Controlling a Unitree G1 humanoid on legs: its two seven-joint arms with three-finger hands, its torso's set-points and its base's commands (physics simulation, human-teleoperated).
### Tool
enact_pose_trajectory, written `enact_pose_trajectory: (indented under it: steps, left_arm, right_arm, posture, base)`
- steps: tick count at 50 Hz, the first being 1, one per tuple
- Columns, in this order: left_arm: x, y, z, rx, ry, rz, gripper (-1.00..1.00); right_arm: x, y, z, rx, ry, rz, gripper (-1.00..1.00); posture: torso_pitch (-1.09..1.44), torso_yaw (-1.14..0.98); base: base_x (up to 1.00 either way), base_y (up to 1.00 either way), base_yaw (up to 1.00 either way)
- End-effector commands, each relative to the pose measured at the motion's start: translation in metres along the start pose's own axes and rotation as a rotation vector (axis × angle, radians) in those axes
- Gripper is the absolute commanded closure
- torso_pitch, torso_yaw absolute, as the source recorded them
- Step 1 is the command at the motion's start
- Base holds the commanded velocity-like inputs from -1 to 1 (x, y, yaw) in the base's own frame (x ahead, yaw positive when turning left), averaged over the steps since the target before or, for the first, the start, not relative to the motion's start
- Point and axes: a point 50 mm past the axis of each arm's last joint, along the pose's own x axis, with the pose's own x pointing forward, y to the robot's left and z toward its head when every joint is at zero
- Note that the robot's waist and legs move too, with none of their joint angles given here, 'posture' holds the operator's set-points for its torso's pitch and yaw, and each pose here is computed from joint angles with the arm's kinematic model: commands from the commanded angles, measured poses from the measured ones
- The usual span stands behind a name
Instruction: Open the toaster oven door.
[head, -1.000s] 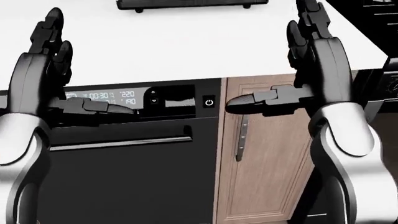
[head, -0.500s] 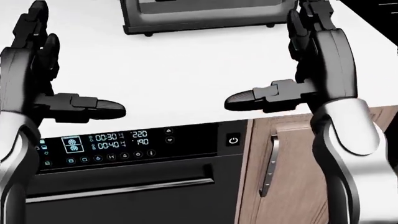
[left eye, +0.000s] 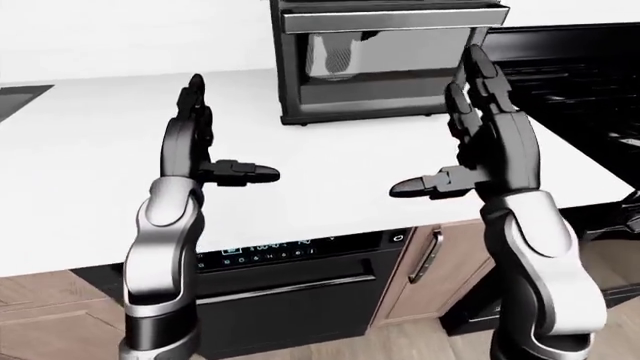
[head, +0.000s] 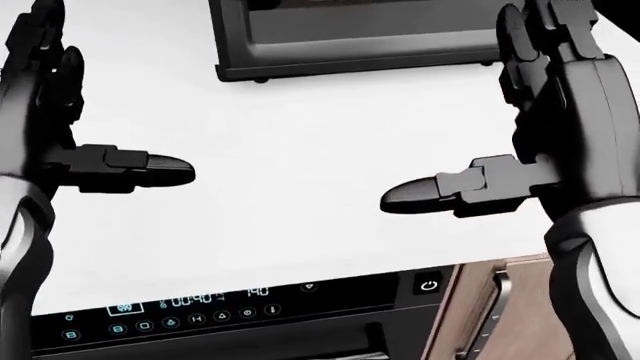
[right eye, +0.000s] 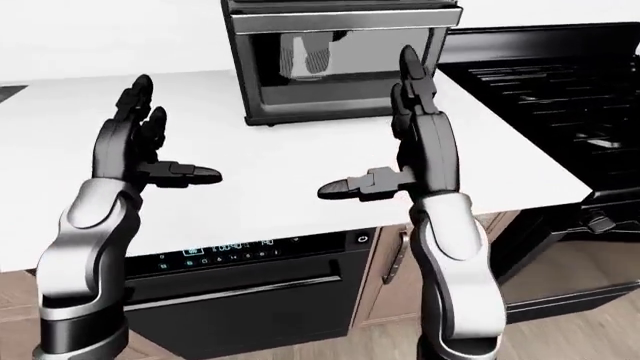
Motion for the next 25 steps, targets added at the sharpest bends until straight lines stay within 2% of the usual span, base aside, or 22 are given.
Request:
enact_pose_trajectory:
  steps: [1,4,6,7,8,11,17,18,25]
  left_arm:
    - [-0.001,0.005,0.016,0.013,-0.083,0.029,-1.0]
    - [-0.001,0.005,0.017,0.013,-0.083,0.029,-1.0]
    - [0.0,0.005,0.016,0.012,-0.082,0.029,-1.0]
    - [0.0,0.004,0.015,0.011,-0.081,0.027,-1.0]
    - [-0.001,0.005,0.015,0.011,-0.08,0.028,-1.0]
    - [-0.005,0.008,0.015,0.011,-0.078,0.028,-1.0]
    - [-0.004,0.006,0.014,0.011,-0.076,0.026,-1.0]
    - [-0.005,0.006,0.014,0.009,-0.076,0.024,-1.0]
    - [-0.005,0.007,0.015,0.012,-0.075,0.025,-1.0]
  right_arm:
    - [-0.001,-0.001,0.021,-0.009,-0.069,0.012,-1.0]
    - [0.0,0.0,0.015,-0.017,-0.084,-0.001,-1.0]
    - [0.003,0.0,0.022,0.037,-0.117,-0.017,-1.0]
    - [0.004,0.001,0.028,0.024,-0.107,-0.002,-1.0]
    - [0.003,0.001,0.019,0.0,-0.101,-0.005,-1.0]
    - [0.005,0.001,0.027,0.004,-0.097,0.0,-1.0]
    - [0.002,-0.001,0.017,0.009,-0.101,-0.012,-1.0]
    - [0.005,-0.002,0.025,0.001,-0.1,-0.016,-1.0]
    - [0.002,-0.001,0.016,0.001,-0.107,-0.009,-1.0]
  posture:
    - [0.0,0.0]
    - [0.0,0.0]
    - [0.0,0.0]
    - [0.0,0.0]
    - [0.0,0.0]
    - [0.0,0.0]
    - [0.0,0.0]
    - [0.0,0.0]
    - [0.0,0.0]
  base:
    - [0.0,0.0,0.0]
    - [0.0,0.0,0.0]
    - [0.0,0.0,0.0]
    - [0.0,0.0,0.0]
    - [0.0,0.0,0.0]
    - [0.0,0.0,0.0]
    - [0.0,0.0,0.15]
    - [0.0,0.0,0.23]
    - [0.0,0.0,0.34]
